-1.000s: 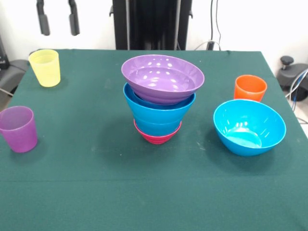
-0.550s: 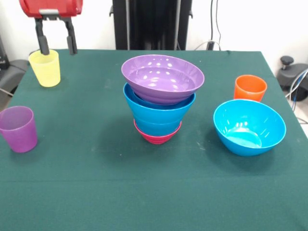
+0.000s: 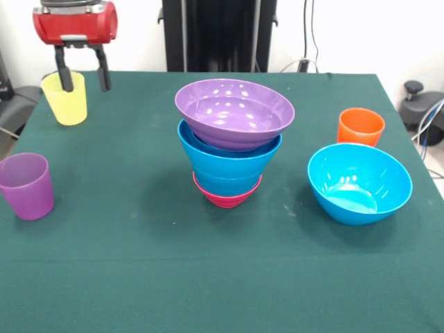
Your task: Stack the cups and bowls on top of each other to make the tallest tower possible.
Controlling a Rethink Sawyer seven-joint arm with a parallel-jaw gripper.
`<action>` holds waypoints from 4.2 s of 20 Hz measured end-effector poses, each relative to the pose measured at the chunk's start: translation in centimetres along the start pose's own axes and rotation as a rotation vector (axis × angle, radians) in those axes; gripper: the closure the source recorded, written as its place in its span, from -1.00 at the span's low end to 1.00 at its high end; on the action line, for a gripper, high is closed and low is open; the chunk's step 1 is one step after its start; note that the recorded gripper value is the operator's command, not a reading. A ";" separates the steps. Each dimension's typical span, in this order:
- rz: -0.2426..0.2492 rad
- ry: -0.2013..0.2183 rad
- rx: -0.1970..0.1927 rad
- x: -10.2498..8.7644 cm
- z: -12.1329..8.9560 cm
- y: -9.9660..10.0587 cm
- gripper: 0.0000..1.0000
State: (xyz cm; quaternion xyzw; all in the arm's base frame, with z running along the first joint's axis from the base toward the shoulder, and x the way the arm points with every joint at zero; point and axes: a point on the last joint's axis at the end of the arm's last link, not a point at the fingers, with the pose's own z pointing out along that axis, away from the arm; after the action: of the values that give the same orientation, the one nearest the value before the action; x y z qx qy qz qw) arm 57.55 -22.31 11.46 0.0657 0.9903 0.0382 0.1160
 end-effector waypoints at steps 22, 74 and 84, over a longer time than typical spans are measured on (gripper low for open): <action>0.058 -0.031 -0.042 -7.5 1.5 -2.1 -1.00; 0.049 -0.032 -0.123 -15.2 4.0 0.9 -1.00; 0.045 -0.036 -0.119 -15.3 3.8 0.7 -1.00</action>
State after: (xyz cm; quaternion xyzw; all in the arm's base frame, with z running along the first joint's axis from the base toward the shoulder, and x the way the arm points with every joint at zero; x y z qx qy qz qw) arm 73.26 -23.55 11.32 0.0816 0.9823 0.0984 0.1366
